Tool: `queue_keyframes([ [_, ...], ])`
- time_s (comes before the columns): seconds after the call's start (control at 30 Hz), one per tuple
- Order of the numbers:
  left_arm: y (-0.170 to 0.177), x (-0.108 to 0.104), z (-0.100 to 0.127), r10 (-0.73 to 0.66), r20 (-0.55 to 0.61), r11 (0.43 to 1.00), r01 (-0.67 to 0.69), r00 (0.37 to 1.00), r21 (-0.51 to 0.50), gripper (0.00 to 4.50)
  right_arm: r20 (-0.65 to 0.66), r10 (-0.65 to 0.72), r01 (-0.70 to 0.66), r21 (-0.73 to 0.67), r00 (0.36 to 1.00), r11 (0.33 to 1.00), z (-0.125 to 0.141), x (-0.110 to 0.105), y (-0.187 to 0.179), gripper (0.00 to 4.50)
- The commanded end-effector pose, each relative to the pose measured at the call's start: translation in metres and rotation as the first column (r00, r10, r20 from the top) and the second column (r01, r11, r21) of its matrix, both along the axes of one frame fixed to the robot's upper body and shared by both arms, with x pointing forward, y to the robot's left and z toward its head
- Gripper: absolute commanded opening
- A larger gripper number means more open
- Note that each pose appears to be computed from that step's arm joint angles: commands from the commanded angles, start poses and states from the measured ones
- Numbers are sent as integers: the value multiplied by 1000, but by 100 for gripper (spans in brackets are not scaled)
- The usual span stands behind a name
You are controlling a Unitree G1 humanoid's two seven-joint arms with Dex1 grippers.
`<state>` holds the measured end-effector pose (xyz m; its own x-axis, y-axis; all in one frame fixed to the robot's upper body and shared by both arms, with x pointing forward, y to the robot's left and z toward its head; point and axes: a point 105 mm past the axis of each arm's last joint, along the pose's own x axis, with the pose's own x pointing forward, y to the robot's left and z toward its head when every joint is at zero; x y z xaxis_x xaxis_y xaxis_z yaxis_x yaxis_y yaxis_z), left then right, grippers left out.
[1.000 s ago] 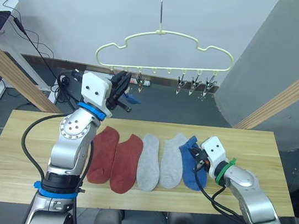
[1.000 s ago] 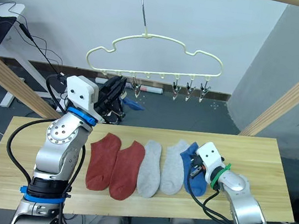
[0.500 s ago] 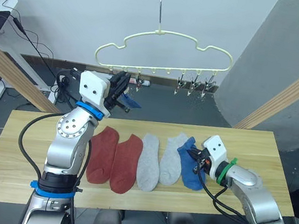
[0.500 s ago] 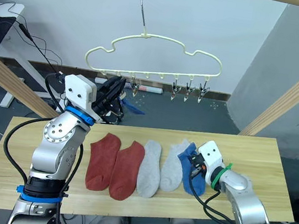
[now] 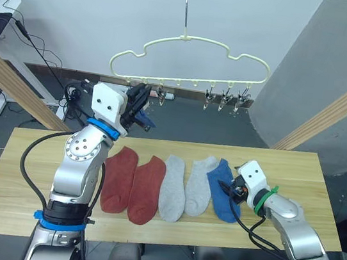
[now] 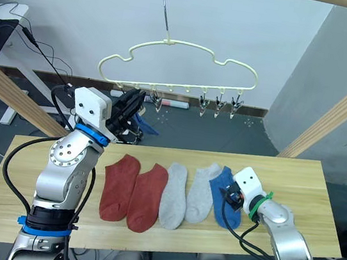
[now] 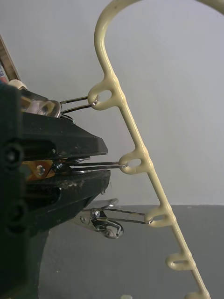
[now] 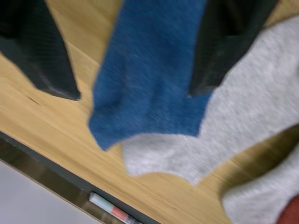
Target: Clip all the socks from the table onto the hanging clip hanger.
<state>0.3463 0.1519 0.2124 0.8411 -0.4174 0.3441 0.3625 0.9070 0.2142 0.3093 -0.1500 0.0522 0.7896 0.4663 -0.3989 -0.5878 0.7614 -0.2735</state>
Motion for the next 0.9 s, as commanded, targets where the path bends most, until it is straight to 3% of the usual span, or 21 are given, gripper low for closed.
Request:
queue_keyframes([
  [0.03,1,-3,0,5,9,1000,-5,1000,10,10,9,-50,49,10,999,999,-3,3,-6,434],
  [0.33,1,-3,-1,6,8,1000,-6,1000,13,10,-84,-73,80,87,994,993,-20,8,5,434],
  [0.43,1,-3,-1,7,8,1000,-7,1000,14,10,-115,-100,110,86,988,990,-25,9,3,382],
  [0.8,3,-5,-3,15,6,1000,-15,1000,17,10,-95,-38,51,144,995,988,-11,0,5,4],
  [0.9,4,-5,-3,19,5,1000,-19,1000,16,10,-68,-31,41,148,997,988,-4,-2,2,0],
])
